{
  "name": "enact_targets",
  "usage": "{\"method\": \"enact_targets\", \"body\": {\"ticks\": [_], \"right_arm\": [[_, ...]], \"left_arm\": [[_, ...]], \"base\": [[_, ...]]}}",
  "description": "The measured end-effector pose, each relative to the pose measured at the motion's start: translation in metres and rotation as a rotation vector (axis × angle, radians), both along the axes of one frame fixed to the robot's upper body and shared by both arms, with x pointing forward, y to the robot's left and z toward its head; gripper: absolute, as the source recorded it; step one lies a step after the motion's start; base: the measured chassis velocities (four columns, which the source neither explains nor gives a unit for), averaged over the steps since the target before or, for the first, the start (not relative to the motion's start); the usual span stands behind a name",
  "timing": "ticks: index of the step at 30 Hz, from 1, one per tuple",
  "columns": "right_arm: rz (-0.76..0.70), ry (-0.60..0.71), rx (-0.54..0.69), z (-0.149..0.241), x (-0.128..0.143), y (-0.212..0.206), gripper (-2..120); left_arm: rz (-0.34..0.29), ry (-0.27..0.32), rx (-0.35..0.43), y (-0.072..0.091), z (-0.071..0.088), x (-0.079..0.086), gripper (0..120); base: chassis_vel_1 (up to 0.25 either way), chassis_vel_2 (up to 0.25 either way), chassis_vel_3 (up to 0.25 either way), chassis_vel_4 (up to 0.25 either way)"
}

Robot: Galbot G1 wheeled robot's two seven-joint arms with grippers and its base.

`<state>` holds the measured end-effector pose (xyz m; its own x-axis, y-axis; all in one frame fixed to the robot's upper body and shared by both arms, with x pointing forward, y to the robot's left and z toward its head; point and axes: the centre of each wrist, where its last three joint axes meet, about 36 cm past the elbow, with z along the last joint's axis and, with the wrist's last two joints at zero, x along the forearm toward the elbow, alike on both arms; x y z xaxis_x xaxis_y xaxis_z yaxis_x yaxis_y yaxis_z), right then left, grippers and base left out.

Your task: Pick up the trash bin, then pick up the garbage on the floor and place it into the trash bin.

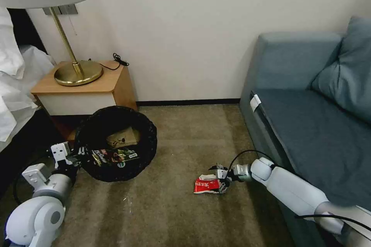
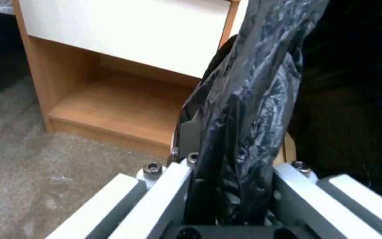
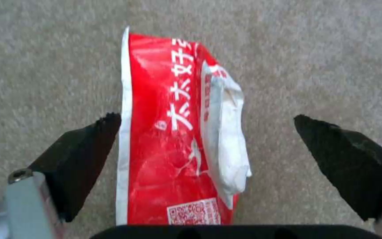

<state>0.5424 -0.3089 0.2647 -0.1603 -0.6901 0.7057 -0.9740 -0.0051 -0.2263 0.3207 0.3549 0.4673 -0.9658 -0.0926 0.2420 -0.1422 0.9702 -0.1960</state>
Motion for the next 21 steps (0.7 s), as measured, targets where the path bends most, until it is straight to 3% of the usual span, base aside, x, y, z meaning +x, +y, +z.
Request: {"method": "enact_targets", "body": {"ticks": [21], "right_arm": [[-0.036,-0.038,-0.07,-0.032,0.012,-0.009,100]], "left_arm": [[0.004,0.008,0.005,-0.001,-0.002,-0.003,1]], "base": [[0.0,0.0,0.0,0.0]]}}
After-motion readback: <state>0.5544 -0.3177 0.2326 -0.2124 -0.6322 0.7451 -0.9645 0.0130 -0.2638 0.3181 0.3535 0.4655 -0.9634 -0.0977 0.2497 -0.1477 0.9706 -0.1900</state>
